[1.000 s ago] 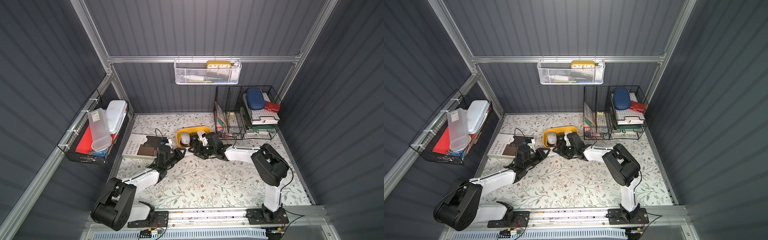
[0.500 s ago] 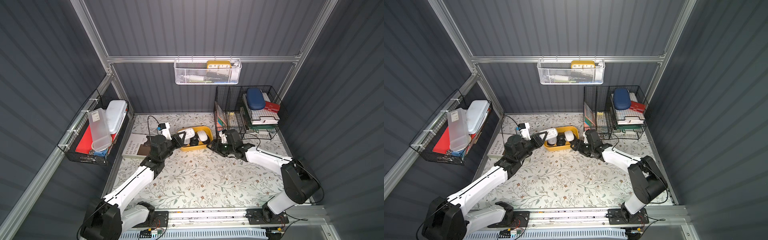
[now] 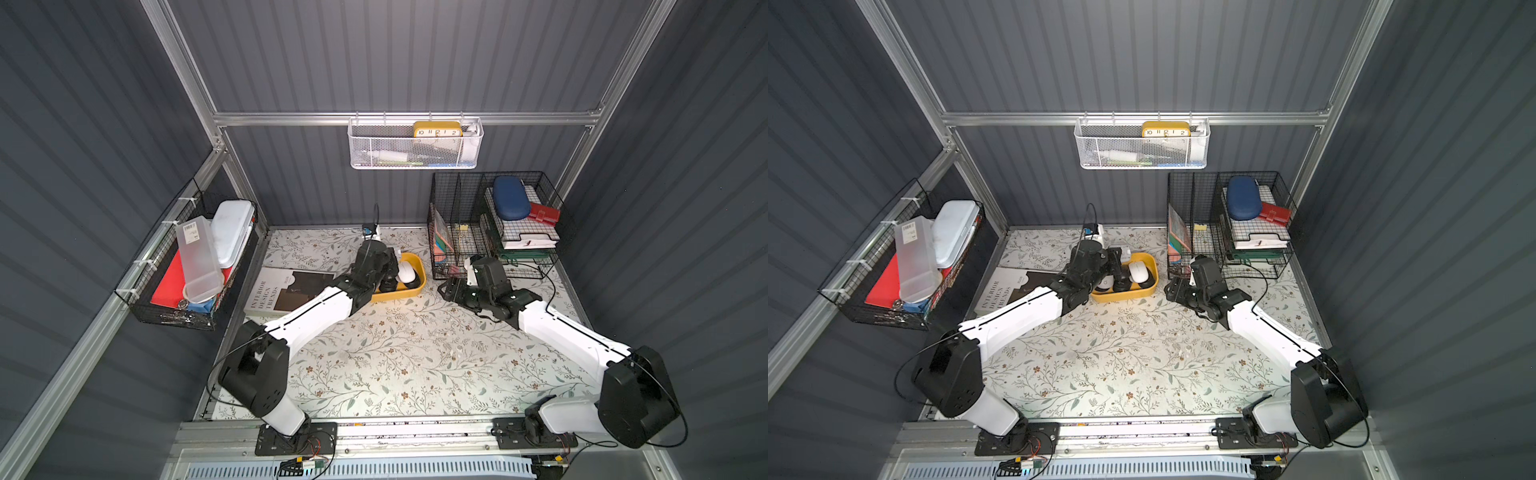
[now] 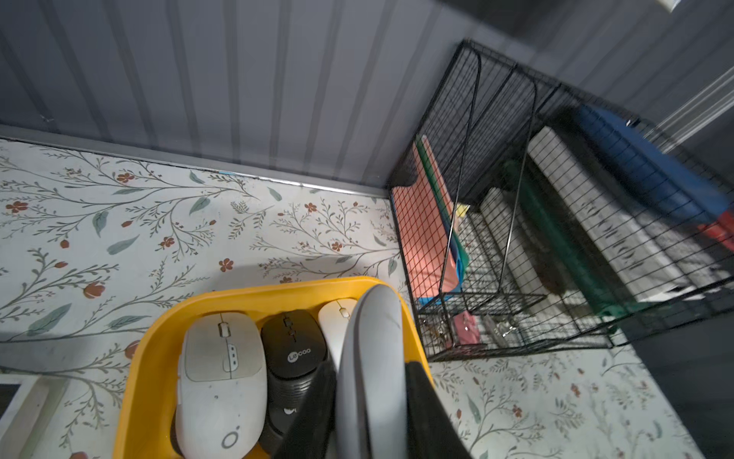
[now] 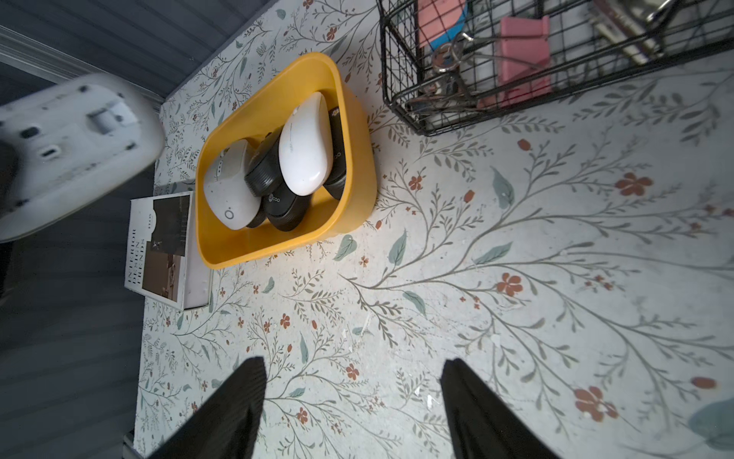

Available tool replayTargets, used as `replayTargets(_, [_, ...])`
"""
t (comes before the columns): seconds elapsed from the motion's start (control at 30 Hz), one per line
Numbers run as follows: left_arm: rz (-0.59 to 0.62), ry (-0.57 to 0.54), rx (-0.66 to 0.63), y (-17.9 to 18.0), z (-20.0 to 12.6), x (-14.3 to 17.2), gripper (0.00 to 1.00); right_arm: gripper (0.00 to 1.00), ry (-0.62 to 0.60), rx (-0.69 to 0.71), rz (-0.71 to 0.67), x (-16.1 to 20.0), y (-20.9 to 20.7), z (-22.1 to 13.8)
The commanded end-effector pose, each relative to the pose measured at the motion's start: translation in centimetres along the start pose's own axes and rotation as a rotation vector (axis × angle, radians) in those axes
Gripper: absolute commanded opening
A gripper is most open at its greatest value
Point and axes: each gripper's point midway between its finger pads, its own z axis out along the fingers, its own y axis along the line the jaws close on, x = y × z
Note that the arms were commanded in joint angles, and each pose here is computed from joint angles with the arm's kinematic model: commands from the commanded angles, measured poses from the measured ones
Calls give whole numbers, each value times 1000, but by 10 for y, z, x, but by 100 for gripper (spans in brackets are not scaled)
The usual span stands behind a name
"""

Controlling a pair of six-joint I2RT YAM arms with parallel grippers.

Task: Put the mouse in the storage box
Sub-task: Place the mouse in the storage box.

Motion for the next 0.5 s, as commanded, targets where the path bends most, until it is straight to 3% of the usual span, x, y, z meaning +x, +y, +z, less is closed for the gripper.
replayTargets(0.0, [115,-6,-123,11,5,-3,5,75,-20,61,-26,0,-14,-10])
replayTargets(0.2, [281,1,-230,-3,23,20,6,75,-84,118,-43,-6,-25,-32])
replayTargets(0.33, [383,37,-308,-5,39,43,3,79,-236,78,-43,-19,-23,-61])
replayTargets(0.47, [474,52,-377,-5,50,57,3,83,-273,76,-46,-18,-27,-72])
